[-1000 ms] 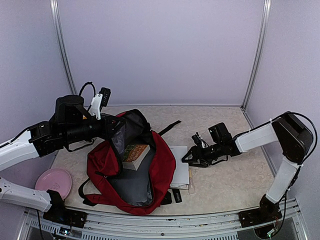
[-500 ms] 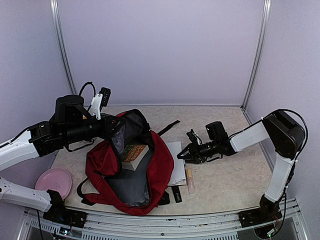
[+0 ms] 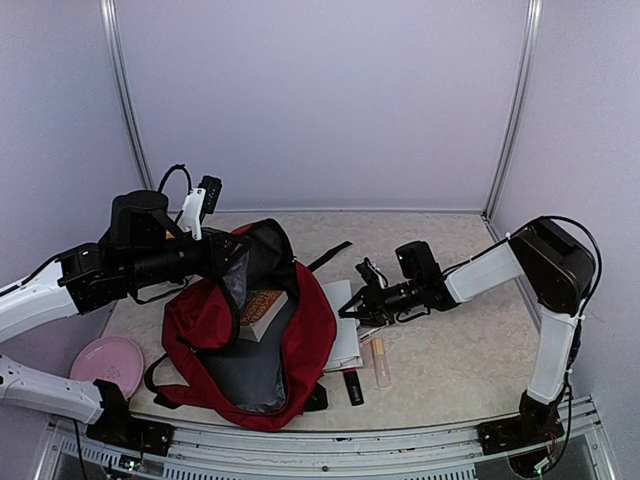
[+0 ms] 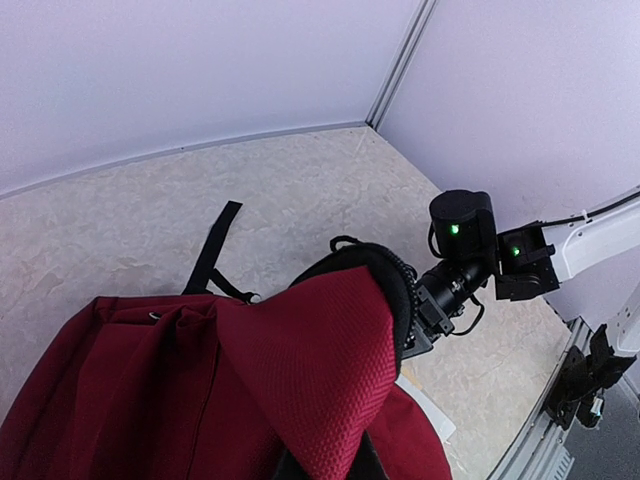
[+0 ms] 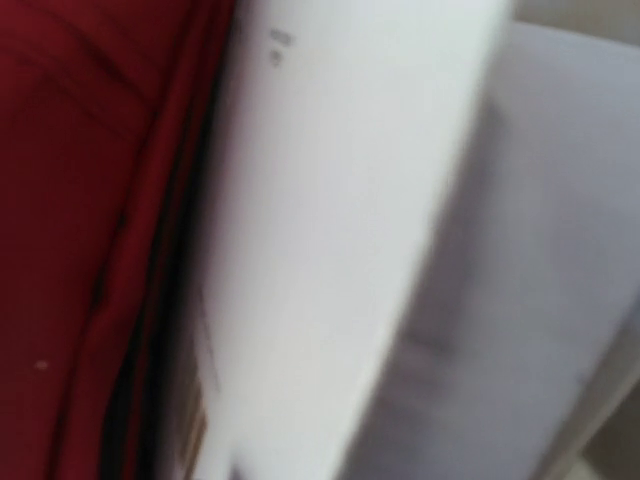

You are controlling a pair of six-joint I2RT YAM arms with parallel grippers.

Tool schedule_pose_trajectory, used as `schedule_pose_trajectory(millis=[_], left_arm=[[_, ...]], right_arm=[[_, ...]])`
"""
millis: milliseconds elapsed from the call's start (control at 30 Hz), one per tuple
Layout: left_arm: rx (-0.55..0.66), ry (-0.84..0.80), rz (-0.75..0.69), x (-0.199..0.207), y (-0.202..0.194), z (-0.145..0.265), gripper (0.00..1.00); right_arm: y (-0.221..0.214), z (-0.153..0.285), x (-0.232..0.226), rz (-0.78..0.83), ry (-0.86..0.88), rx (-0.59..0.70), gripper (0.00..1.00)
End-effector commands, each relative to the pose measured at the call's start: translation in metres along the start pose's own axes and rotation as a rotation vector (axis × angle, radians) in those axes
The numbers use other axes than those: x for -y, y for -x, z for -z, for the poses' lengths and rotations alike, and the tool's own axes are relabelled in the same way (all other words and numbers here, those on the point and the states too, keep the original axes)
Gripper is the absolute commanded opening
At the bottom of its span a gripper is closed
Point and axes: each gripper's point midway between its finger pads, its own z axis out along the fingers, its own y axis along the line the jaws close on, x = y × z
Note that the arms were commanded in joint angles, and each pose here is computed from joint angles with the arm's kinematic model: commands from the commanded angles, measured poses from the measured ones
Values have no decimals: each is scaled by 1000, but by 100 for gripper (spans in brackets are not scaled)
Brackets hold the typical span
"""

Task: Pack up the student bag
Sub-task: Pick up the book from the center of the board, then place the book in the largest pocket of the bag.

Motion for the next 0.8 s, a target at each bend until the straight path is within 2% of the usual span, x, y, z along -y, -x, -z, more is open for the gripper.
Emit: schedule_pose_trajectory(millis=[0,67,233,567,700,767], left_arm=[[52,-19,-2,2,12,4,0],[54,-15,-5,2,13,5,0],[64,11,-14,-2,16,10,0],[54,39,-35,-7,15,7,0],[50,35,-43,-5,16,3,0],[48,31,-51,-4,17,0,0]], right_arm=[[5,-3,-23,65,58,-6,33],[6,2,-29,79,58,3,24],[14,35,-38,118,7,61,13],[29,134,-53,199,-175,240,8],[39,163,-86,327,-196,310,6],[41,174,-112,456,-186,330,4]])
